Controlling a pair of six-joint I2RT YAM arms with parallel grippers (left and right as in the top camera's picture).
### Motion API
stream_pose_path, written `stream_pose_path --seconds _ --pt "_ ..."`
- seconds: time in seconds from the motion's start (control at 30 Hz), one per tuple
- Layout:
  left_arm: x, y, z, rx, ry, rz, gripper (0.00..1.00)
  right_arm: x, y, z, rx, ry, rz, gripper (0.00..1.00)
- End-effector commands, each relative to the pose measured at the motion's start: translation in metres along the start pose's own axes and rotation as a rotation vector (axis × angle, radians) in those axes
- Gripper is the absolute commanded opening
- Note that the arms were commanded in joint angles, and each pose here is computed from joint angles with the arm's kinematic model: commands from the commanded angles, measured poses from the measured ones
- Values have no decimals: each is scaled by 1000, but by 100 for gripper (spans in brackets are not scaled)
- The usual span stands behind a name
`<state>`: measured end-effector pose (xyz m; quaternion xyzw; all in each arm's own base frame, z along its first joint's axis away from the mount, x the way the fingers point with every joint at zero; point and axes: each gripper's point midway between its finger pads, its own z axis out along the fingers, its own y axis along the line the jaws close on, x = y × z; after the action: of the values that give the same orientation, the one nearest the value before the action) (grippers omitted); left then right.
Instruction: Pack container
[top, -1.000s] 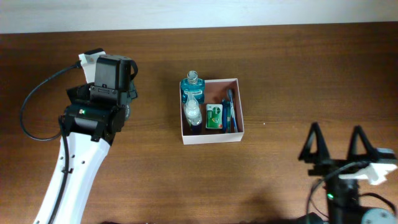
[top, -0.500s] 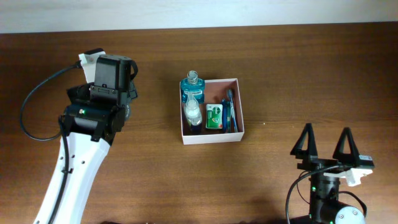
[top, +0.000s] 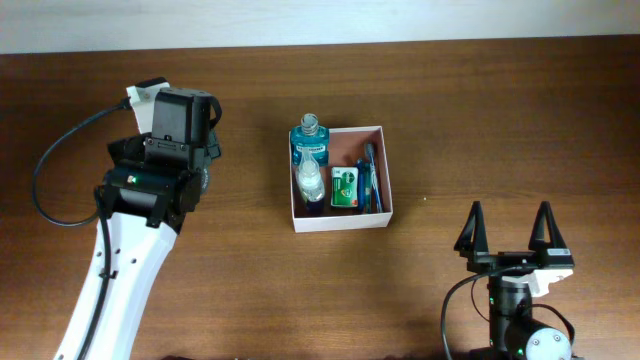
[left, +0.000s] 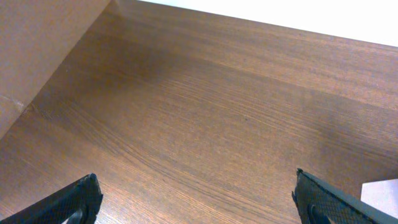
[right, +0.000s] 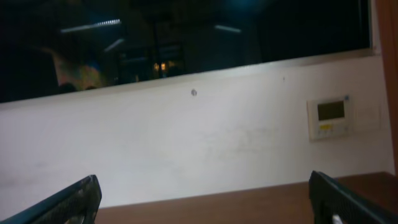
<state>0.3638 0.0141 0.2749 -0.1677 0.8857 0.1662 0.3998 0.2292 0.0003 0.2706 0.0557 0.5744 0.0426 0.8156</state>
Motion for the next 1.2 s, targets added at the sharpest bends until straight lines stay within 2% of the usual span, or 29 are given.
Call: stream_pose_path --seconds 0.0,0.33,0.6,0.87,1.17 --pt "-1 4 1 -18 -2 6 99 17 -2 -2 -4 19 -16 99" --pt "-1 4 1 -18 -3 6 99 29 -3 -2 1 64 -22 99" --pt "-1 4 1 -18 -2 6 99 82 -8 -11 13 282 -51 99" --pt "-1 4 1 -18 -2 6 99 113 -7 -23 -10 416 -65 99" --pt "-1 4 1 -18 -3 6 99 113 -5 -23 -17 417 -71 99"
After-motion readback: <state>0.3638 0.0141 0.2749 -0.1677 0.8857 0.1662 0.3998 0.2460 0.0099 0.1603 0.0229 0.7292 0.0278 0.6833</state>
